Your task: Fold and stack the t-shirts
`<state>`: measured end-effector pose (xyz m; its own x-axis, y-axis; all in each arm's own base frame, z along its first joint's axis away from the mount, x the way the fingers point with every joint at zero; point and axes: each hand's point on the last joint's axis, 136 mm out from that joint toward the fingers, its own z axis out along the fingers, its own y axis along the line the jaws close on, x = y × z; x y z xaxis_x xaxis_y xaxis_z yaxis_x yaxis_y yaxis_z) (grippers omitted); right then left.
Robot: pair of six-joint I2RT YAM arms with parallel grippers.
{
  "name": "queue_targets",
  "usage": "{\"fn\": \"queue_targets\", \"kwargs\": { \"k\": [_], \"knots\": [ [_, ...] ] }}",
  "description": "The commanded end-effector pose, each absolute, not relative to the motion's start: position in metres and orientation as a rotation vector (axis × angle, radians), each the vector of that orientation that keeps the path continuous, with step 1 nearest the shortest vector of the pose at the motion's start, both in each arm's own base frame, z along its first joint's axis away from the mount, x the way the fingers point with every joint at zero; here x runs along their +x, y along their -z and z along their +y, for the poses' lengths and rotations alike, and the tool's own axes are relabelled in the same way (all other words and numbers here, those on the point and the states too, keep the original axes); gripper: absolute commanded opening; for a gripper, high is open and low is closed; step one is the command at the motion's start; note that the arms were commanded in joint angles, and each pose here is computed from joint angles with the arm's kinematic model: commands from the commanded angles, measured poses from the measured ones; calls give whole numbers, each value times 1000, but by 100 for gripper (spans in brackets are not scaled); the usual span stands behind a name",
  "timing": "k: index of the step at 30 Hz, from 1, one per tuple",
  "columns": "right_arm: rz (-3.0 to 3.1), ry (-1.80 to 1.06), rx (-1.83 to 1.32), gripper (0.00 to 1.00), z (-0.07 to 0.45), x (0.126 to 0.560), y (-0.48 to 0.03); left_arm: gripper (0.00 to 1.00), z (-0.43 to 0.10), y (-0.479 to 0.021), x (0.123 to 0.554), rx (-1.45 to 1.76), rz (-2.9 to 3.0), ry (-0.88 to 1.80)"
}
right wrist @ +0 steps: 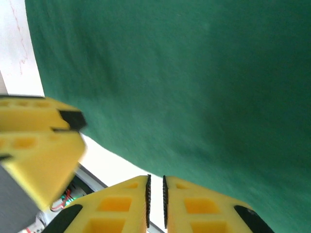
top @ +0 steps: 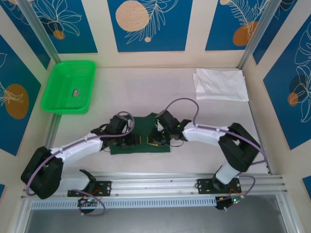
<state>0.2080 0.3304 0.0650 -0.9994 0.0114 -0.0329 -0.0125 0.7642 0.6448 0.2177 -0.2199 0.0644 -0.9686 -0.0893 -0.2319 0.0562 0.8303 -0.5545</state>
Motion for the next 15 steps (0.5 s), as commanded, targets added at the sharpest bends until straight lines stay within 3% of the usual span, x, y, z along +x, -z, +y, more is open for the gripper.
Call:
{"fn": "queue_targets", "kwargs": {
  "k": [1, 8, 15],
  "knots": [
    [2965, -1145, -6, 15, 357, 203, -57, 35, -222, -48, 212, -28, 2812, 848],
    [3088, -1011, 10, 15, 330, 182, -26, 35, -172, -14, 193, -18, 2955, 488],
    [3137, -1018, 106, 20, 285, 168, -8, 37, -128, -1, 178, -219, 2948, 411]
  ]
}}
